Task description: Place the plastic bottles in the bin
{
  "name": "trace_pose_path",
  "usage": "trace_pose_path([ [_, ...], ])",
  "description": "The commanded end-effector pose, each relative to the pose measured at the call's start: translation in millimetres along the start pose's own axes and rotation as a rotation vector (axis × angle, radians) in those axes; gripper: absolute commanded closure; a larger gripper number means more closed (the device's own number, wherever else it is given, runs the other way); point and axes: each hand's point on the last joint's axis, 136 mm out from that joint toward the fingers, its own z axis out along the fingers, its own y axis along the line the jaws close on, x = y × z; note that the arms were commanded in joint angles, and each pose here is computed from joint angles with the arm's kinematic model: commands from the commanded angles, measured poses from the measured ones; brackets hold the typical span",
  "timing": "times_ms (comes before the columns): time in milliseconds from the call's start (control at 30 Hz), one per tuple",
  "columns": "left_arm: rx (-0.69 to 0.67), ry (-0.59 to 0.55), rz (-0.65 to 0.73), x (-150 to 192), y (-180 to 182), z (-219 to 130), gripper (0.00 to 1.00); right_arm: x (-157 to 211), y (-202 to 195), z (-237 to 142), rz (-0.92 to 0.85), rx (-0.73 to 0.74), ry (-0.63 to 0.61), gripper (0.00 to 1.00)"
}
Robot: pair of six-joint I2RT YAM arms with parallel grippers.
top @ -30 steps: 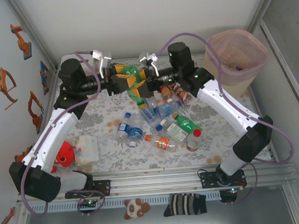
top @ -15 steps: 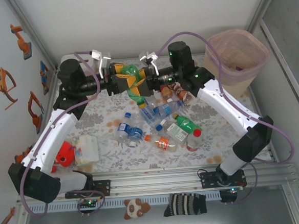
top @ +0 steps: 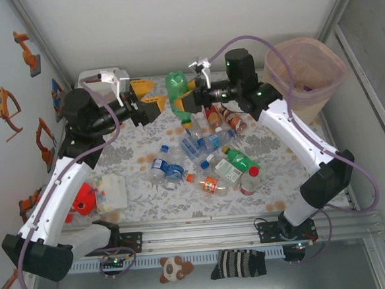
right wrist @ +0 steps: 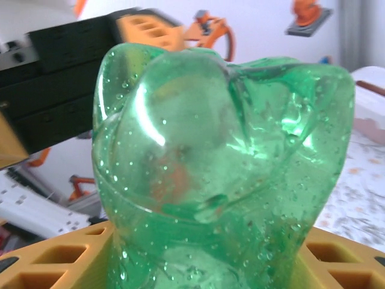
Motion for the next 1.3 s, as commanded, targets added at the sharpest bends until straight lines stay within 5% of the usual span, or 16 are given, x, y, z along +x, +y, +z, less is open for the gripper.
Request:
trace_pose_path([
  [0, -0.070, -0.007, 0.017, 3, 12, -4, 0.19, -29, -7, -30, -0.026, 0.107, -0.080, 0.49],
  [800, -0.084, 0.053, -0.048, 24, 26, 4, 0.20, -67, -156, -273, -0.054, 0.951, -0.142, 0.50],
  [1267, -0.048, 0.095, -0.117, 35, 37, 20, 0.22, 19, -230, -352, 0.157, 1.169, 0.162, 0.51],
])
